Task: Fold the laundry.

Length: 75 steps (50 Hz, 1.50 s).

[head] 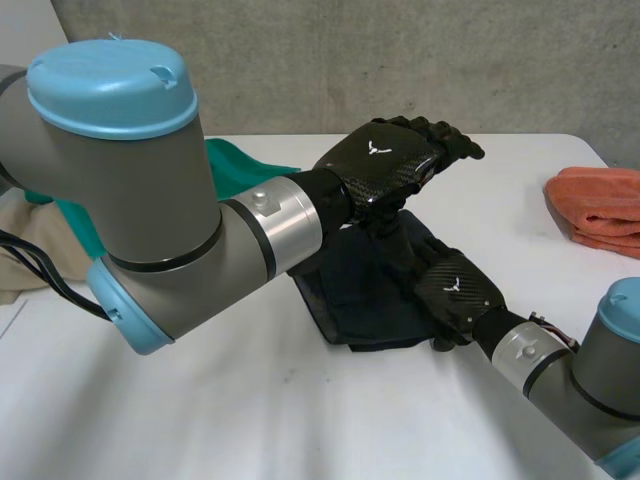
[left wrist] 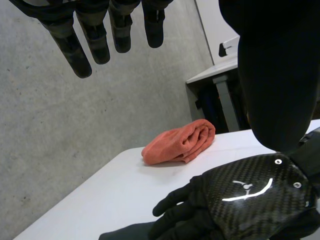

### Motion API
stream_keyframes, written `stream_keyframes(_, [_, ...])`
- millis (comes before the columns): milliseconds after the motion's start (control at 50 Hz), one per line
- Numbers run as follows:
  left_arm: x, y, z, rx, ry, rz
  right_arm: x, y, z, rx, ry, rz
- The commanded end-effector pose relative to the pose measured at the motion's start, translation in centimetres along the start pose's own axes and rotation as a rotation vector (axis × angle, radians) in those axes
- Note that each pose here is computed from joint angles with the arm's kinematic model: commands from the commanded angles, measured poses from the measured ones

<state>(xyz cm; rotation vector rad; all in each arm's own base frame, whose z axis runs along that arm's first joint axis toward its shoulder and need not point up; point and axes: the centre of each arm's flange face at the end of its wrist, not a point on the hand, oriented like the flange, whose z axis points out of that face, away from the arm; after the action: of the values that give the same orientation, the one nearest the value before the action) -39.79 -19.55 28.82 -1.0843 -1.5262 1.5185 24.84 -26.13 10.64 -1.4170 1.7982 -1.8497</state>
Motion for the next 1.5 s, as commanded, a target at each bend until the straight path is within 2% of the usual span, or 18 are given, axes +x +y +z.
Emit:
stream_keyframes(20, [-0.1, 0.4, 0.1, -0.007, -0.010, -0.001, 0.4, 1.0, 1.5, 0.010, 0.009, -0.060])
stream_keyframes(500, [-0.3, 0.4, 0.1, 0.003, -0.022, 0.002, 0.7, 0.3, 4.6, 0.078, 0.011, -0.080])
stream_keyframes(740, [-1.5, 0.1, -0.1, 0.013, -0.054, 0.007, 3.1, -1.8, 6.6, 0.152, 0.066, 0.032])
stream_keyframes(960, [-2.0, -2.1, -0.7, 0.087, -0.084, 0.041, 10.3, -6.4, 8.4, 0.281, 0.288, 0.045])
stream_keyframes(1040, [-2.3, -3.3, -0.9, 0.128, -0.111, 0.059, 15.5, -8.7, 7.8, 0.357, 0.410, 0.028])
stream_keyframes(1060, [-2.3, -3.5, -1.0, 0.134, -0.115, 0.061, 18.4, -8.5, 7.3, 0.366, 0.480, 0.035])
stream_keyframes(1120, [-2.4, -3.8, -1.1, 0.147, -0.125, 0.064, 22.4, -7.9, 6.3, 0.377, 0.570, 0.046])
stream_keyframes(1140, [-2.3, -3.8, -1.1, 0.147, -0.123, 0.062, 24.7, -7.6, 5.6, 0.387, 0.615, 0.048])
stream_keyframes(1200, [-2.3, -3.8, -1.0, 0.148, -0.122, 0.052, 28.2, -6.3, 4.5, 0.389, 0.671, 0.055])
stream_keyframes(1280, [-2.3, -3.5, -1.0, 0.139, -0.121, 0.036, 34.3, -1.8, 2.1, 0.374, 0.739, 0.089])
stream_keyframes(1360, [-2.2, -2.8, -0.9, 0.124, -0.116, 0.028, 36.3, 4.0, 1.9, 0.329, 0.698, 0.109])
stream_keyframes(1400, [-2.2, -2.6, -0.8, 0.119, -0.116, 0.025, 36.4, 6.7, 2.0, 0.307, 0.674, 0.117])
stream_keyframes(1420, [-2.3, -2.3, -0.7, 0.112, -0.115, 0.022, 36.4, 9.3, 2.0, 0.282, 0.665, 0.131])
stream_keyframes(1480, [-2.3, -1.8, -0.5, 0.099, -0.113, 0.016, 36.4, 12.8, 1.5, 0.248, 0.664, 0.153])
stream_keyframes(1500, [-2.3, -1.5, -0.4, 0.092, -0.112, 0.013, 36.3, 15.5, 0.6, 0.214, 0.666, 0.174])
